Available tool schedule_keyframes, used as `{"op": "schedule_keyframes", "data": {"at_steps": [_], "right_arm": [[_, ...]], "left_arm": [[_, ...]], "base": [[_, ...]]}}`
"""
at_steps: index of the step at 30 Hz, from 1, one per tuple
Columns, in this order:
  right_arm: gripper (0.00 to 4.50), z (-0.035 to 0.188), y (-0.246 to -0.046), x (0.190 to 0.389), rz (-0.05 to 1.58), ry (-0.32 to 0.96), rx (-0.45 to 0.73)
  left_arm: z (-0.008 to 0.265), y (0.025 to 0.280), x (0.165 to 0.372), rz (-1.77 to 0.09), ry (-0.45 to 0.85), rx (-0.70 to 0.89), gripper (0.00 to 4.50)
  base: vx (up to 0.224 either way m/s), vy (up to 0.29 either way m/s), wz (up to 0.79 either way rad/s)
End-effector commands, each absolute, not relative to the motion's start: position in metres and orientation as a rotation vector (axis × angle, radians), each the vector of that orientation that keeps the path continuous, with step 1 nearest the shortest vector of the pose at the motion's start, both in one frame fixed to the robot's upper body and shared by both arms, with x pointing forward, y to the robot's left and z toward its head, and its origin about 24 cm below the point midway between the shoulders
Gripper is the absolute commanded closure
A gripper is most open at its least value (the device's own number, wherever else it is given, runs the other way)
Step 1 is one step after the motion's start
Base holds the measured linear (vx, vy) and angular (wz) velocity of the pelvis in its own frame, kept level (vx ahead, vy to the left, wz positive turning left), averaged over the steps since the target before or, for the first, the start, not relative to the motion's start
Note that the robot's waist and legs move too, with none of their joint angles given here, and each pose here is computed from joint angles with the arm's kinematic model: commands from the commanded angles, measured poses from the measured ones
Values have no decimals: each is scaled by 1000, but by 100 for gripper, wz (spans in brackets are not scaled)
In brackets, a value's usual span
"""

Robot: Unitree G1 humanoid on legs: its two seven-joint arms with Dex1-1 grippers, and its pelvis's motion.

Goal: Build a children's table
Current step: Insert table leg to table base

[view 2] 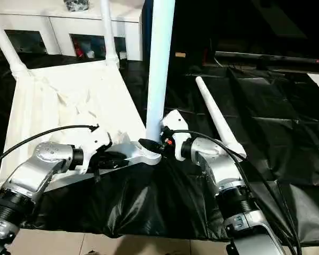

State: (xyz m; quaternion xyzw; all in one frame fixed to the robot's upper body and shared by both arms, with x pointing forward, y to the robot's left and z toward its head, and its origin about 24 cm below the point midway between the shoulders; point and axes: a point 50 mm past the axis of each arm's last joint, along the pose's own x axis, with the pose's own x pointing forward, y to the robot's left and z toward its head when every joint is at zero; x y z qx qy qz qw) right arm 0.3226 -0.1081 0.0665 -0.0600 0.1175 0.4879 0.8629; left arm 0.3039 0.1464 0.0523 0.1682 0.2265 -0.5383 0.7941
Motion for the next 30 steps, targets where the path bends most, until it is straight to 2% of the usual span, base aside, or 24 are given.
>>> {"op": "schedule_keyframes", "data": {"at_steps": [1,6,13,21,27,30], "right_arm": [[256,58,-111,322,1024,313,-141],[256,57,-111,321,1039,322,-142],[256,54,-112,314,1137,332,-103],[257,43,-117,298,1318,368,-163],[257,37,-117,291,1385,376,-202],[257,35,-116,295,1348,369,-190]], "left_arm": [[42,146,300,-1178,550,383,416],[42,145,300,-1194,553,398,448],[42,141,294,-1318,501,433,450],[46,149,287,-1456,503,483,450],[48,157,289,-1465,514,500,450],[51,157,294,-1418,499,487,450]], "base": [[0,0,0],[0,0,0],[0,0,0],[0,0,0],[0,0,0],[0,0,0]]}}
